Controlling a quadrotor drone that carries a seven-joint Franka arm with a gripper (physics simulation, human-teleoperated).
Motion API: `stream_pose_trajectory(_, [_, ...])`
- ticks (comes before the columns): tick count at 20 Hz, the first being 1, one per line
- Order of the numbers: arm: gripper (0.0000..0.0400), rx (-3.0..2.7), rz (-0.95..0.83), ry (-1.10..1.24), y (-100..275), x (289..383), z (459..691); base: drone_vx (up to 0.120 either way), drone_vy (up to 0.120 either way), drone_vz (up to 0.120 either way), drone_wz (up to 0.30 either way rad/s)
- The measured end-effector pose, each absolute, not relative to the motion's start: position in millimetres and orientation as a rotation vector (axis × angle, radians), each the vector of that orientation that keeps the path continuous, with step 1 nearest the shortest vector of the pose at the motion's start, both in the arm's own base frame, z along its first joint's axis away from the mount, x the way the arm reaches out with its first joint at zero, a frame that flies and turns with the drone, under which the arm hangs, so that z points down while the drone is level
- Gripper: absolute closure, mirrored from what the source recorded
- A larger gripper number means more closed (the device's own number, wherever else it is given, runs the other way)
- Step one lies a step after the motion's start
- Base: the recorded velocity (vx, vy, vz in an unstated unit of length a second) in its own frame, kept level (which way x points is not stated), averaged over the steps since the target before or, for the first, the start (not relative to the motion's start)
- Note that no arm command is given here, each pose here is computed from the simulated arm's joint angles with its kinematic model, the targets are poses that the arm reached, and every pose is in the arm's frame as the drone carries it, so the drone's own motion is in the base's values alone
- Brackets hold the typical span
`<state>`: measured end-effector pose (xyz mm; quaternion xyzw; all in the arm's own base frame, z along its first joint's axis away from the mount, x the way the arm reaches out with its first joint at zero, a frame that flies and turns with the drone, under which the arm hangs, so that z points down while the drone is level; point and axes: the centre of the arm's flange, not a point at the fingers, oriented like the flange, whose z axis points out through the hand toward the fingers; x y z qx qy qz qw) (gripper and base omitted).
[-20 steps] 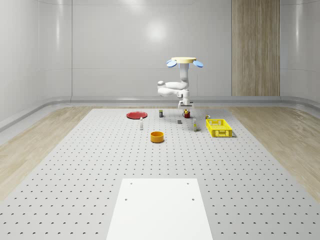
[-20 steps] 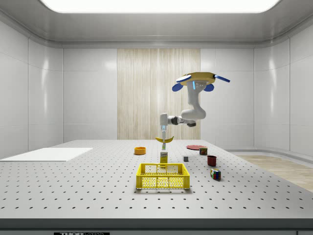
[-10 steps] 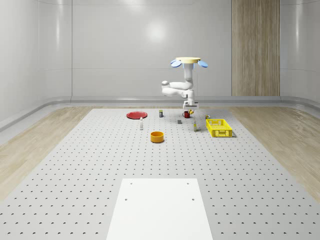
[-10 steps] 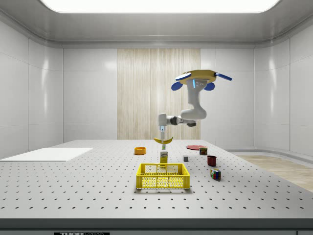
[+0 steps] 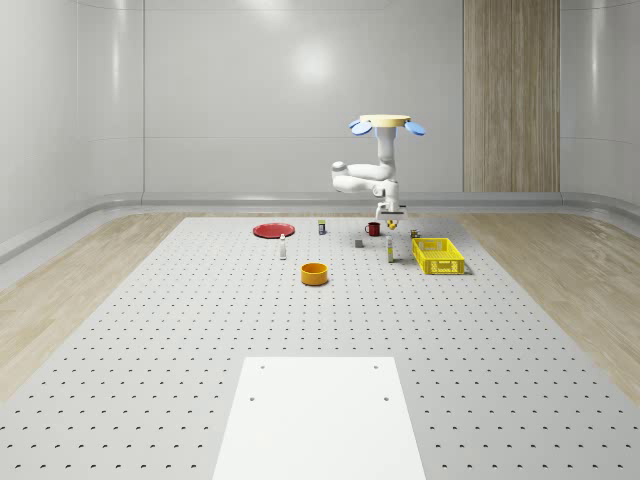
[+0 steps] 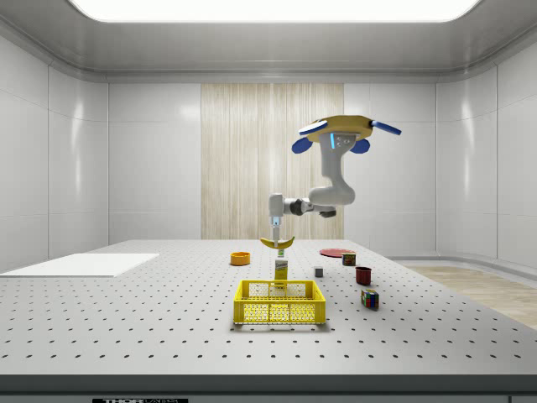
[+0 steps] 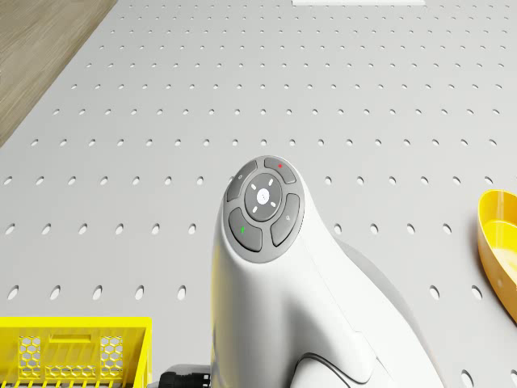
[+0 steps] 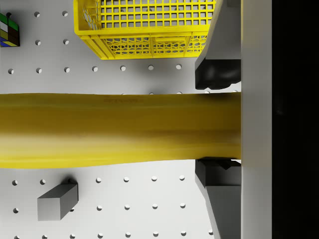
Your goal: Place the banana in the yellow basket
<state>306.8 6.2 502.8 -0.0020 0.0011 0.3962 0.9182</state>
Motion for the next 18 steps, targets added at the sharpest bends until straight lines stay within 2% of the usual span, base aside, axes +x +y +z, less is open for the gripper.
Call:
stream_pose_trajectory(15, [0.021,-0.004,0.815,0.002,6.2,306.8,502.8,0.0,0.12,0.0,0.0])
stream_pose_trajectory(18, [0.021,-0.004,0.815,0.002,6.2,306.8,502.8,0.0,0.12,-0.12,0.0])
